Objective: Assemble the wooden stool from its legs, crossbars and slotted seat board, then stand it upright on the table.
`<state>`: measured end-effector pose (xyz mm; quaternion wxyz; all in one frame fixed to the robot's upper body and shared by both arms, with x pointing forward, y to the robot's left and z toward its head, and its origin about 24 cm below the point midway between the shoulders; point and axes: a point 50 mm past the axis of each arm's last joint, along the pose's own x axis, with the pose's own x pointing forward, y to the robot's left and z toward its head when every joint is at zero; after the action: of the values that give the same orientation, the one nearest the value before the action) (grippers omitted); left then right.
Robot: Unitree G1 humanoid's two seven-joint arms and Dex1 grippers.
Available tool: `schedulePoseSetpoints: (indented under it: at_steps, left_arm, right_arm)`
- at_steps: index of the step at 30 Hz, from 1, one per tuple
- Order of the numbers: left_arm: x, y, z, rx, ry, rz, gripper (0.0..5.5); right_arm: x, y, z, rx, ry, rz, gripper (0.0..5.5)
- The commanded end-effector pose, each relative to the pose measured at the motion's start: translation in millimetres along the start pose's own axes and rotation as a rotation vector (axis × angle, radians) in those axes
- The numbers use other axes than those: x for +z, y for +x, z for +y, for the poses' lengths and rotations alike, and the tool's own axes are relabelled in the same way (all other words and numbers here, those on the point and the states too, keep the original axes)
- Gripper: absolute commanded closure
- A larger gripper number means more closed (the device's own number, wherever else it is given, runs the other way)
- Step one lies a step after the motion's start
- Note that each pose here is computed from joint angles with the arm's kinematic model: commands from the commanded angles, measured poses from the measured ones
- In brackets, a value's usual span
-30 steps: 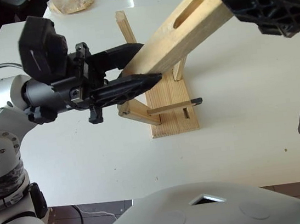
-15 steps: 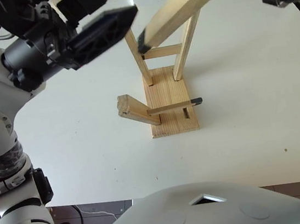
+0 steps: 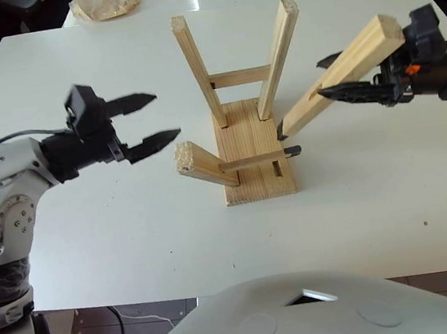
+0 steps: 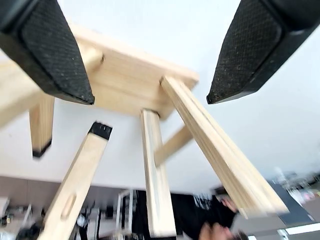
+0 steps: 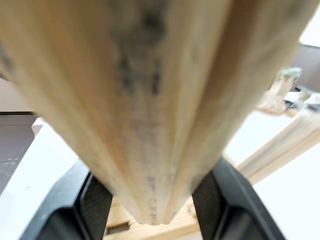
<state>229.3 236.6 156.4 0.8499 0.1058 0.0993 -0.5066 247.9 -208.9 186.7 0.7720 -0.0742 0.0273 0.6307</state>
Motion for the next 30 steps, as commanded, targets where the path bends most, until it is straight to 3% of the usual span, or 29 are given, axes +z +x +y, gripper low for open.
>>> schedulePoseSetpoints:
  at_steps: [1, 8, 15, 23, 30]
  left_arm:
    - [-27.5, -5.1, -4.7, -0.029, 0.012, 0.152, 1.32]
    - [-71.7, 6.7, -43.8, -0.160, 0.001, 0.291, 1.32]
    - [-86.0, 19.4, -71.3, -0.224, -0.049, 0.303, 1.32]
    - [-91.7, 15.5, -62.6, -0.165, -0.033, 0.344, 1.32]
    - [-94.1, 15.6, -59.6, -0.153, -0.014, 0.363, 1.32]
  right_arm:
    - [-3.2, -0.1, 7.1, 0.009, -0.035, 0.038, 3.48]
    - [-15.1, 7.2, 14.2, 0.011, -0.061, 0.056, 3.48]
    - [-15.8, 12.3, 24.4, 0.030, -0.064, 0.041, 3.48]
    - [-14.2, -8.0, 11.9, -0.080, -0.089, 0.073, 3.48]
    - [-36.2, -9.1, 24.5, -0.066, -0.010, 0.095, 3.48]
